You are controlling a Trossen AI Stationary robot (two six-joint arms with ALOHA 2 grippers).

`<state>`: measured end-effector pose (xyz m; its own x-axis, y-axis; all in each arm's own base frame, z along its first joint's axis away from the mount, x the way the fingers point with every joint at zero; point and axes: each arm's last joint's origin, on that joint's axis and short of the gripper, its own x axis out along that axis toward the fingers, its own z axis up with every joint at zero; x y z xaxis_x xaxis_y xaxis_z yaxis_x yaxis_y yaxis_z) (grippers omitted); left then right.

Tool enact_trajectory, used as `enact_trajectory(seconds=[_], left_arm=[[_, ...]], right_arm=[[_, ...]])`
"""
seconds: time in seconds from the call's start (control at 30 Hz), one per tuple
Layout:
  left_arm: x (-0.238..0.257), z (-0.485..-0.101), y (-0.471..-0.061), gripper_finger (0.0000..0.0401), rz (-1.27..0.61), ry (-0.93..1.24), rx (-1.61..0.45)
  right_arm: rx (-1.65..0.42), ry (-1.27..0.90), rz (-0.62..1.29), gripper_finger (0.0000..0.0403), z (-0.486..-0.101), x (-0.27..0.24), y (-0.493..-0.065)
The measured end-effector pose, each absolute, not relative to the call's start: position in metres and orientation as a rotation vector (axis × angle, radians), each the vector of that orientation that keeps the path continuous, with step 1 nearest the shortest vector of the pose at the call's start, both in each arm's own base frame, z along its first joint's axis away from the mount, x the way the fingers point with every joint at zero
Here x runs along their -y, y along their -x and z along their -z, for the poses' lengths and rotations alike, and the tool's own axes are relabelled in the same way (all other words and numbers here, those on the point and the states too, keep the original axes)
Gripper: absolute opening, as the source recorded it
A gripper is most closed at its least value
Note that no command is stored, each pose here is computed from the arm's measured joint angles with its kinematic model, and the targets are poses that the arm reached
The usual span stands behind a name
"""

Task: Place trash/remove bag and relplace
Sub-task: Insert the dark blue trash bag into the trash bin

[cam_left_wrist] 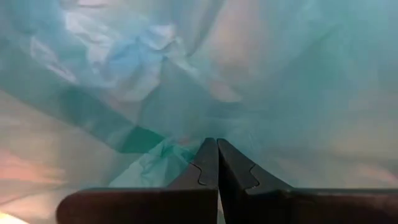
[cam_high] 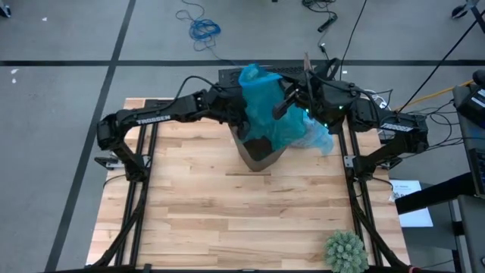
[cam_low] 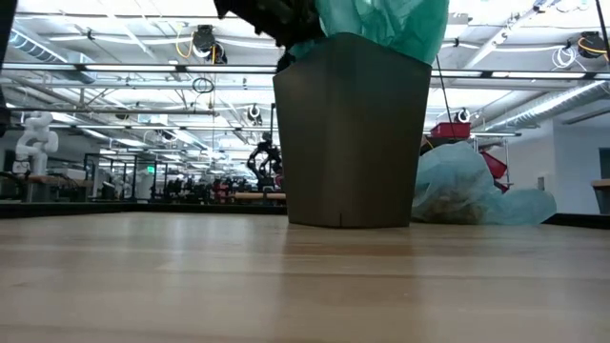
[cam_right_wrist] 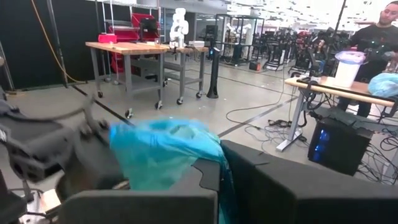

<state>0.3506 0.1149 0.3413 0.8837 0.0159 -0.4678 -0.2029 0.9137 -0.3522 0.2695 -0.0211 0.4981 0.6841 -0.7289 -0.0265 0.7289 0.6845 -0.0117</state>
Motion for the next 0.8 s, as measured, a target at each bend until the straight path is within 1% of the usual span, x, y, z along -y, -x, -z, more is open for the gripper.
enact_trajectory(seconds=[0.23, 0.4, 0.6, 0.7, 0.8], left_arm=[[-0.121, -0.324, -0.361, 0.0000, -0.135, 0.390, -0.518], [-0.130, -0.324, -0.359, 0.0000, -0.206, 0.373, -0.513], [-0.132, -0.319, -0.355, 0.0003, -0.219, 0.361, -0.564], [-0.131, -0.318, -0.353, 0.0024, -0.177, 0.356, -0.592], [-0.128, -0.324, -0.351, 0.0061, -0.115, 0.389, -0.607]], right_arm=[[-0.023, 0.004, 0.817, 0.0000, -0.499, 0.021, -0.270], [-0.023, 0.005, 0.817, 0.0000, -0.499, 0.021, -0.270], [-0.022, 0.004, 0.817, 0.0000, -0.499, 0.021, -0.270], [-0.021, 0.004, 0.816, 0.0000, -0.499, 0.021, -0.270], [-0.021, 0.013, 0.816, 0.0000, -0.500, 0.021, -0.270]])
